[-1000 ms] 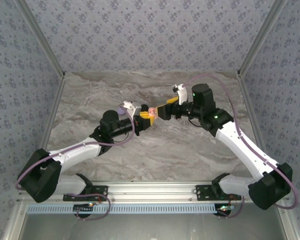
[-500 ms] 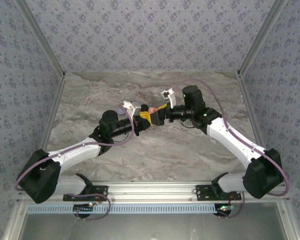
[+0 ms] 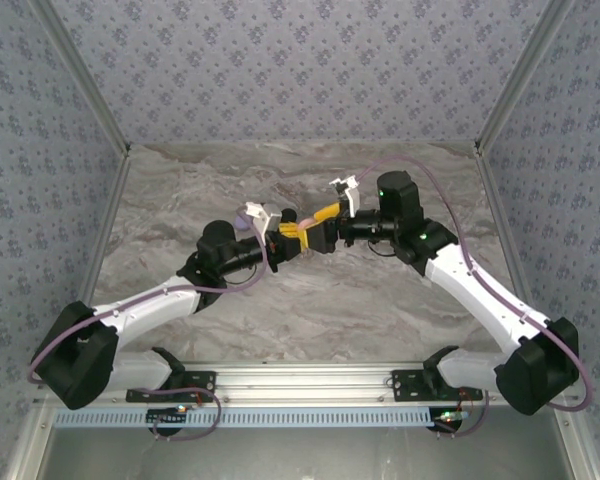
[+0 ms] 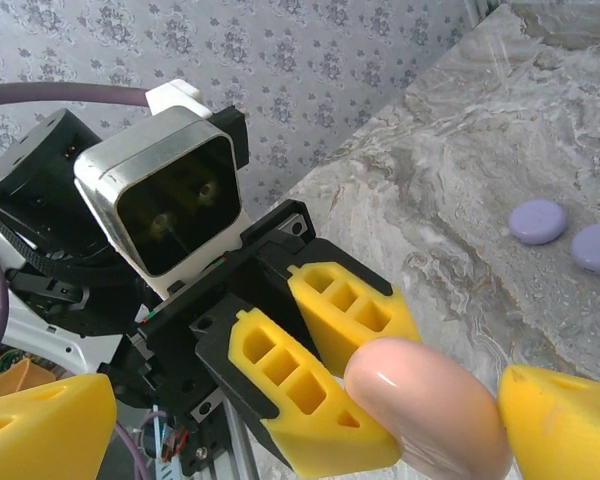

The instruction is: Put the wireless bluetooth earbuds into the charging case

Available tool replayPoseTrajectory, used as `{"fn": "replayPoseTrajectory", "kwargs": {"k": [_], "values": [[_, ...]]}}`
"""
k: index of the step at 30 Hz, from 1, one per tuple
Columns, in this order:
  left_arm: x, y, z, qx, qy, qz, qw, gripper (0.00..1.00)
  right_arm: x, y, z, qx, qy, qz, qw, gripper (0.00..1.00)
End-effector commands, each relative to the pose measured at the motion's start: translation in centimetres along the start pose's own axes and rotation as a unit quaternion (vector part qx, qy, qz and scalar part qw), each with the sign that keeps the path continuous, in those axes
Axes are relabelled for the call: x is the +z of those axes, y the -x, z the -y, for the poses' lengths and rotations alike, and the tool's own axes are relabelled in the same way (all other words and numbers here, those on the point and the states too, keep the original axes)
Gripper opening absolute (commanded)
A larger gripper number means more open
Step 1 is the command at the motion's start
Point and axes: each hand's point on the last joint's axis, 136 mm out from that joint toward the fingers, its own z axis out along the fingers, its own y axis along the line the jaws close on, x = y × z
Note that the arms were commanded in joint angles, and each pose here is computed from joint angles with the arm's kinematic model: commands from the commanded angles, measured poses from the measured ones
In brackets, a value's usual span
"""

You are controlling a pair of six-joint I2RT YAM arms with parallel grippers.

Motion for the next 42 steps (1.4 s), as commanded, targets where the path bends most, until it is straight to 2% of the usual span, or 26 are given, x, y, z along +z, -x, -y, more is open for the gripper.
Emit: {"fn": "replayPoseTrajectory", "kwargs": {"k": [1, 6, 11, 16, 19, 29, 35, 42], "values": [[-0.1, 2.0, 0.0, 0.011, 0.01, 0.017, 1.0, 0.0, -0.6, -0.6, 0.9, -0.009, -0.047, -0.012, 0.999, 1.0], [-0.5, -0.1, -2.1, -0.023, 0.069, -0.026, 0.997, 0.0, -3.5, -0.1, 5.3, -0.012, -0.211, -0.003, 0.977, 1.0], [-1.3, -4.4, -6.1, -0.104, 0.152, -0.077, 0.98, 0.0, -7.1, -1.3, 9.7, 0.036, -0.335, -0.004, 0.941, 1.0], [-1.4, -8.9, -9.8, -0.202, 0.198, -0.116, 0.952, 0.0, -7.9, -3.2, 11.3, 0.078, -0.351, -0.011, 0.933, 1.0], [-0.8, -11.1, -11.3, -0.239, 0.209, -0.138, 0.938, 0.0, -7.9, -3.8, 11.6, 0.087, -0.352, -0.014, 0.932, 1.0], [0.5, -15.3, -14.5, -0.292, 0.249, -0.164, 0.909, 0.01, -8.5, -5.0, 12.2, 0.099, -0.363, -0.028, 0.926, 1.0], [-0.3, -17.1, -15.6, -0.292, 0.287, -0.19, 0.892, 0.25, -9.2, -5.1, 12.5, 0.104, -0.371, -0.025, 0.923, 1.0], [-0.9, -16.3, -15.7, -0.27, 0.297, -0.191, 0.896, 0.47, -11.5, -5.0, 13.3, 0.099, -0.4, -0.008, 0.911, 1.0]]}}
